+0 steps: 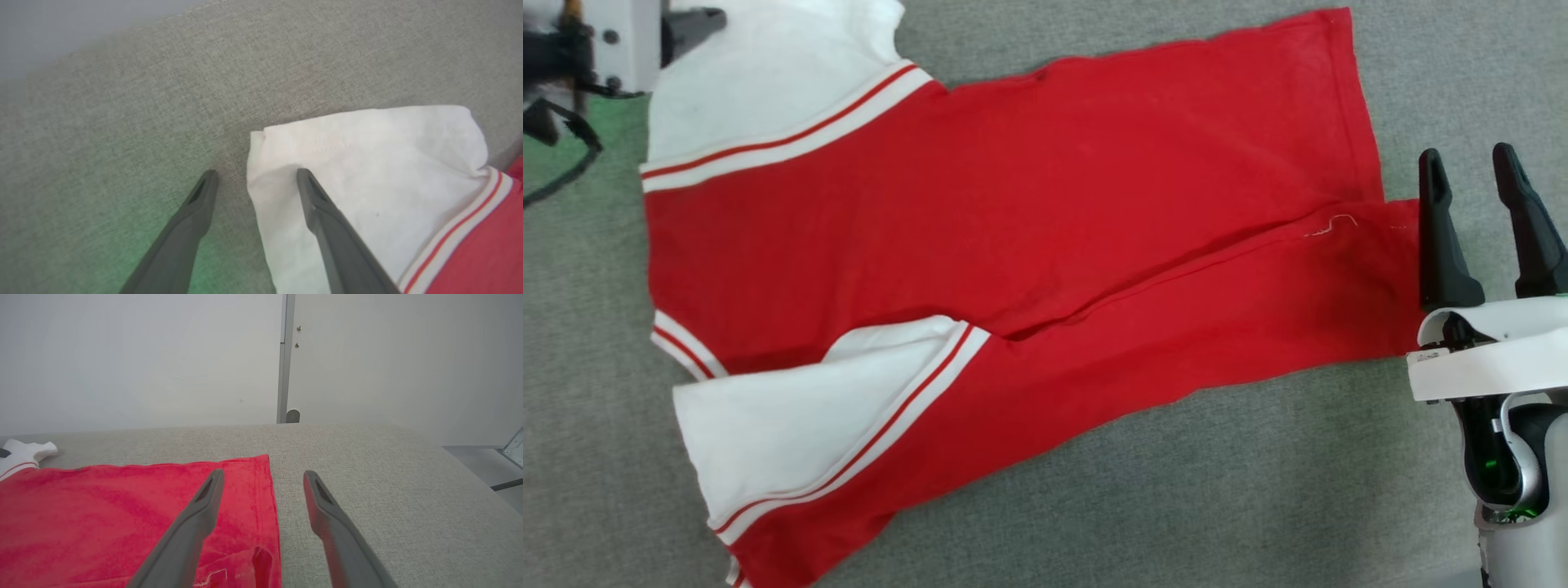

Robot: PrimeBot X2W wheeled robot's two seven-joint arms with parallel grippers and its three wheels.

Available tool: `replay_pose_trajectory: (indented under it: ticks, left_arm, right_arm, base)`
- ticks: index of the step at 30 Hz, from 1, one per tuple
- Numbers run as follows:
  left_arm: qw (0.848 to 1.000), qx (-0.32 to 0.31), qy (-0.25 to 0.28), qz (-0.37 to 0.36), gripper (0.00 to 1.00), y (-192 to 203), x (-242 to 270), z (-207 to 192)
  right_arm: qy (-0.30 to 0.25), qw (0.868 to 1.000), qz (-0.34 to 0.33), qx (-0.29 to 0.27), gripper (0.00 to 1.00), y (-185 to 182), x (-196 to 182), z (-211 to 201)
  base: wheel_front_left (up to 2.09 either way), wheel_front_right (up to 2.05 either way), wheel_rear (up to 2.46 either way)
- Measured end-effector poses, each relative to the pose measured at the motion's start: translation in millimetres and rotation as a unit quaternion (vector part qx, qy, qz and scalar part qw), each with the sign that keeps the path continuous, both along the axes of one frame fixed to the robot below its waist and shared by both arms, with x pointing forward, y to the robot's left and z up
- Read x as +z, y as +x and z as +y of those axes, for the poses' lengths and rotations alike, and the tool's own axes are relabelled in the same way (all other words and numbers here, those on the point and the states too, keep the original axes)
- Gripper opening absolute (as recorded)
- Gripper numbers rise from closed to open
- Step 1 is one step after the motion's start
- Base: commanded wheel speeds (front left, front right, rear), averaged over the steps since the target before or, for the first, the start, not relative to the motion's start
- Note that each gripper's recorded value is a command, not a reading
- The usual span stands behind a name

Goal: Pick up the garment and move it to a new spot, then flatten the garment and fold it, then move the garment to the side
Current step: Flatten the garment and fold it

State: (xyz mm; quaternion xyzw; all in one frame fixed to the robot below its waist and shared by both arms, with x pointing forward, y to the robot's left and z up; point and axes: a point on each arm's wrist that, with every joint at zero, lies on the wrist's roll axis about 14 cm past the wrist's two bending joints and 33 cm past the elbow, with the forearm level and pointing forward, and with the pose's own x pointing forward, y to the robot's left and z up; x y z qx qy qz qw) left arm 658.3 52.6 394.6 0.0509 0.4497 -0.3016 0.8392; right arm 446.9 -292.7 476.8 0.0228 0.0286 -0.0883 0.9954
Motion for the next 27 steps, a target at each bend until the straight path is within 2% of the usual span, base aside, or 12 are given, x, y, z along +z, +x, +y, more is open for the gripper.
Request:
replay_pose_trajectory:
  ticks: [8, 9, 10, 12, 15, 19, 22, 27]
  left_arm:
    - [0.998, -0.014, 0.001, 0.056, 0.98, -8, -9, -5]
    - [0.998, -0.016, -0.002, 0.058, 0.66, -8, -9, -6]
    - [0.998, -0.017, -0.004, 0.061, 0.41, -8, -10, -7]
    - [0.998, -0.022, -0.003, 0.062, 0.0, -9, -11, -9]
    - [0.998, -0.027, -0.013, 0.063, 0.0, -11, -12, -14]
    - [0.998, -0.029, -0.019, 0.058, 0.0, -11, -11, -17]
    - [0.998, -0.029, -0.023, 0.053, 0.0, -12, -9, -17]
    - [0.998, -0.034, -0.031, 0.045, 0.0, -16, -6, -17]
  right_arm:
    - [0.003, 1.0, 0.012, -0.005, 1.0, -3, -7, -3]
    - [0.003, 1.0, 0.014, -0.005, 1.0, -3, -8, -3]
    - [0.003, 1.0, 0.017, -0.004, 1.0, -3, -9, -4]
    - [0.0, 1.0, 0.022, 0.001, 1.0, 0, -10, -3]
    - [-0.003, 0.999, 0.041, 0.019, 1.0, 8, -13, 1]
    - [-0.02, 0.992, 0.107, 0.063, 1.0, 25, -25, 8]
    - [-0.037, 0.982, 0.161, 0.094, 1.0, 44, -28, 9]
    - [-0.055, 0.953, 0.276, 0.116, 1.0, 70, -40, 1]
  base:
    - [0.0, 0.0, 0.0]
    - [0.0, 0.0, 0.0]
    - [0.0, 0.0, 0.0]
    - [0.0, 0.0, 0.0]
    - [0.0, 0.0, 0.0]
    - [0.0, 0.0, 0.0]
    - [0.0, 0.0, 0.0]
    - [0.0, 0.0, 0.0]
